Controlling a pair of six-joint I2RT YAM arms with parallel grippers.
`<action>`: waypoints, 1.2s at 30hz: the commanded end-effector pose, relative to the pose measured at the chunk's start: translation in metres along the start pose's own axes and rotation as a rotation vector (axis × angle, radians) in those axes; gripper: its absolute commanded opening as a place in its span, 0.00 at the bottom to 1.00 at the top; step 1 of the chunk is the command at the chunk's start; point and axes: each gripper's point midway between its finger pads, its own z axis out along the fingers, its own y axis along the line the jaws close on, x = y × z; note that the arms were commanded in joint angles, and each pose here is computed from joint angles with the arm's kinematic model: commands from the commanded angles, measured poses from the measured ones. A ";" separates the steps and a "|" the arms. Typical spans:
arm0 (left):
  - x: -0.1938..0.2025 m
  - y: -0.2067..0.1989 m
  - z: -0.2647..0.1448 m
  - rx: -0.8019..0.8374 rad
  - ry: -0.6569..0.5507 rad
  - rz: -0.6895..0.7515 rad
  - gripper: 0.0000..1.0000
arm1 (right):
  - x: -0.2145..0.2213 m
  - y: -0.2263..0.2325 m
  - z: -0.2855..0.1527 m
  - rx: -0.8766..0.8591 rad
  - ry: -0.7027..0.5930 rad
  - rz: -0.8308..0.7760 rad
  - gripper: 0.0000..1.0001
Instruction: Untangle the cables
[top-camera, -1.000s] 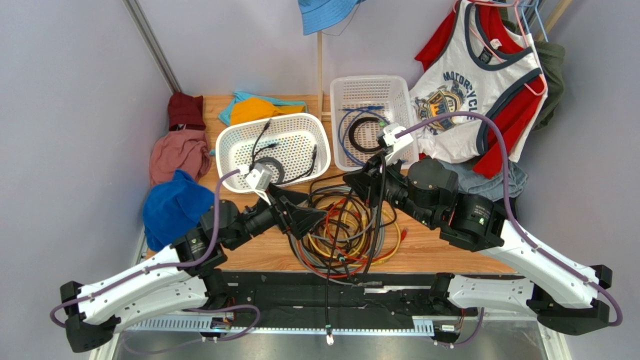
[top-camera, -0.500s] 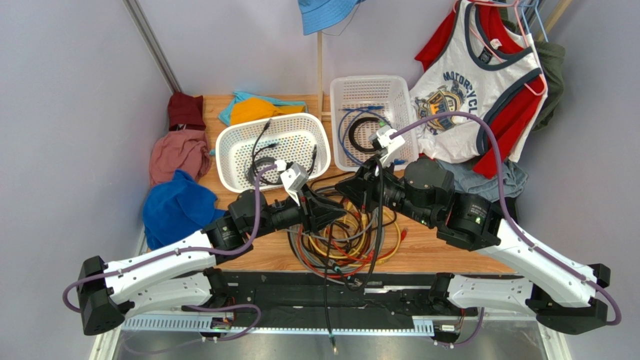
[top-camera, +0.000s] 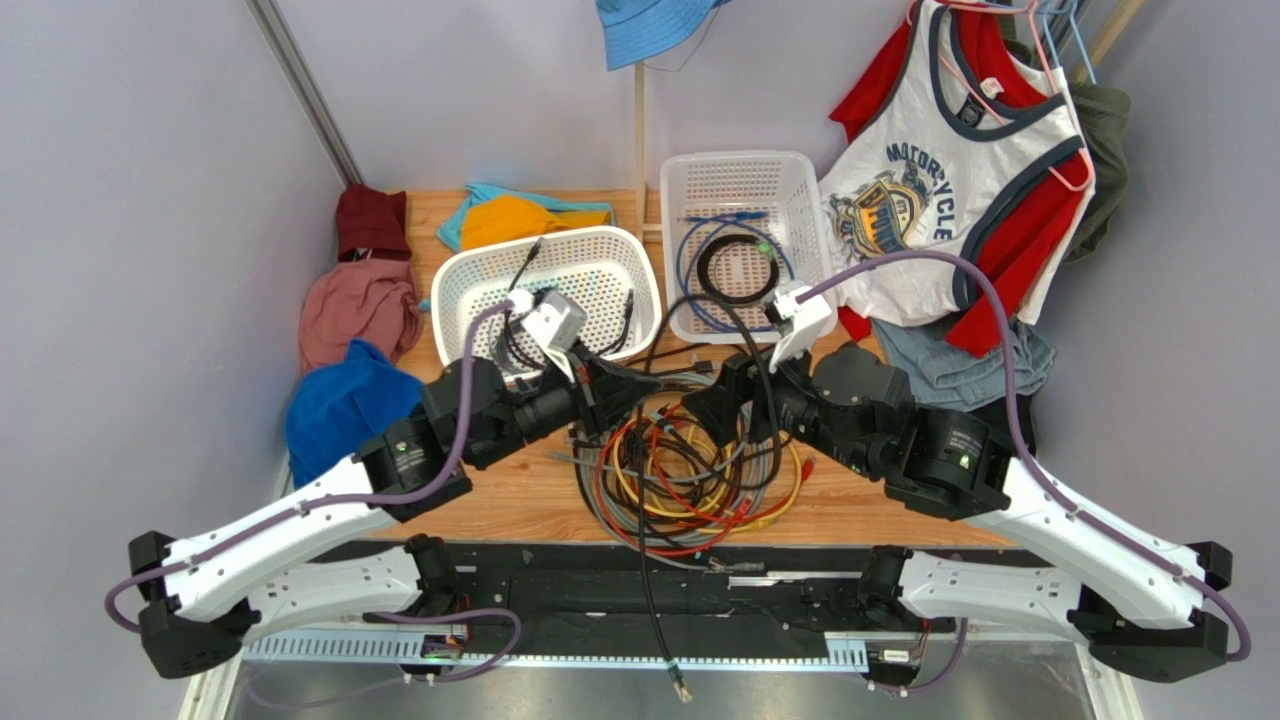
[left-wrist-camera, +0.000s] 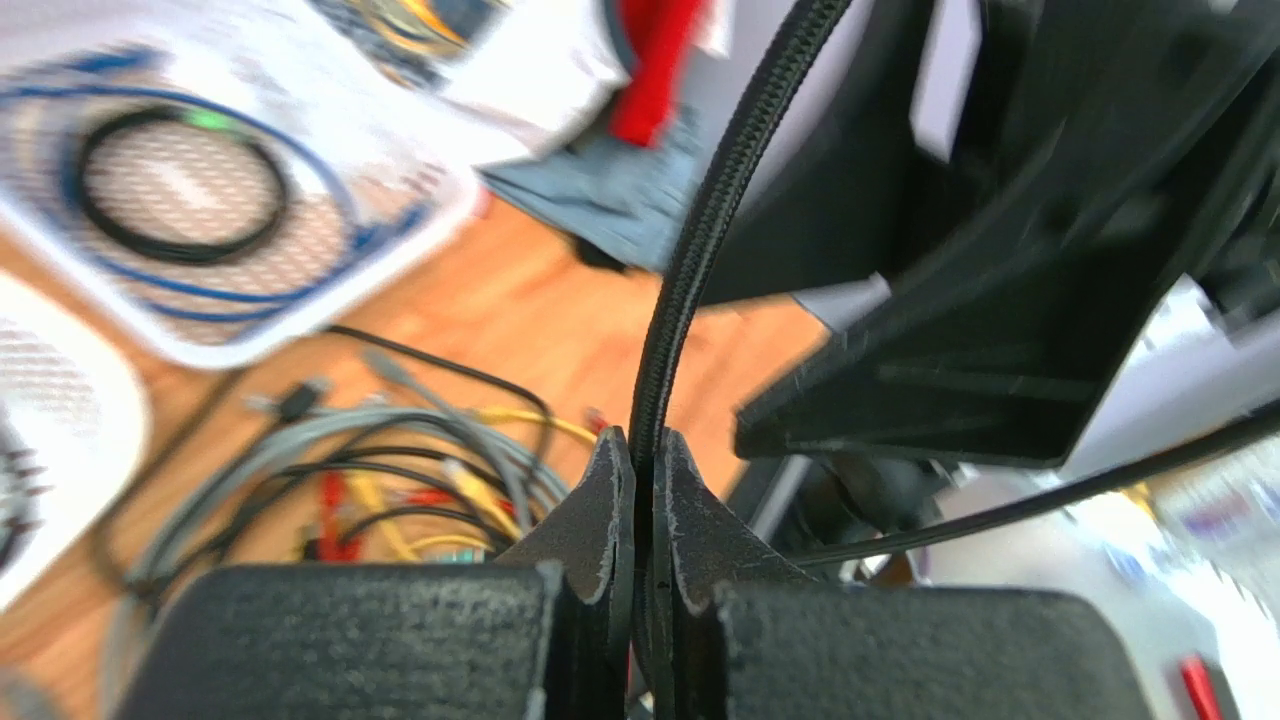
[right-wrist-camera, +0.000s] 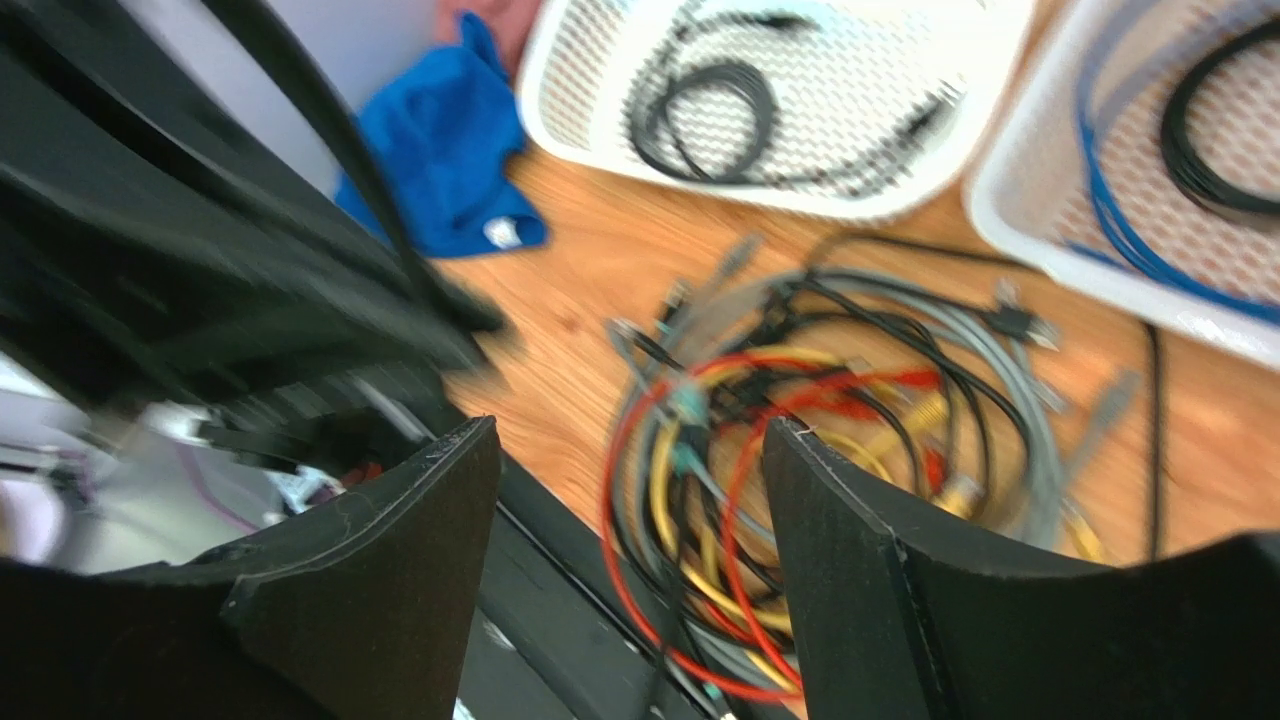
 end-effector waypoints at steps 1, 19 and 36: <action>-0.076 0.020 -0.034 -0.198 -0.179 0.002 0.00 | 0.029 -0.043 -0.016 0.172 0.059 -0.016 0.69; -0.154 0.141 -0.106 -0.882 -0.301 0.078 0.00 | 0.038 -0.089 -0.053 0.300 -0.075 0.069 0.68; -0.124 0.308 -0.106 -1.201 -0.308 -0.075 0.00 | 0.067 -0.072 -0.032 0.156 -0.060 0.068 0.65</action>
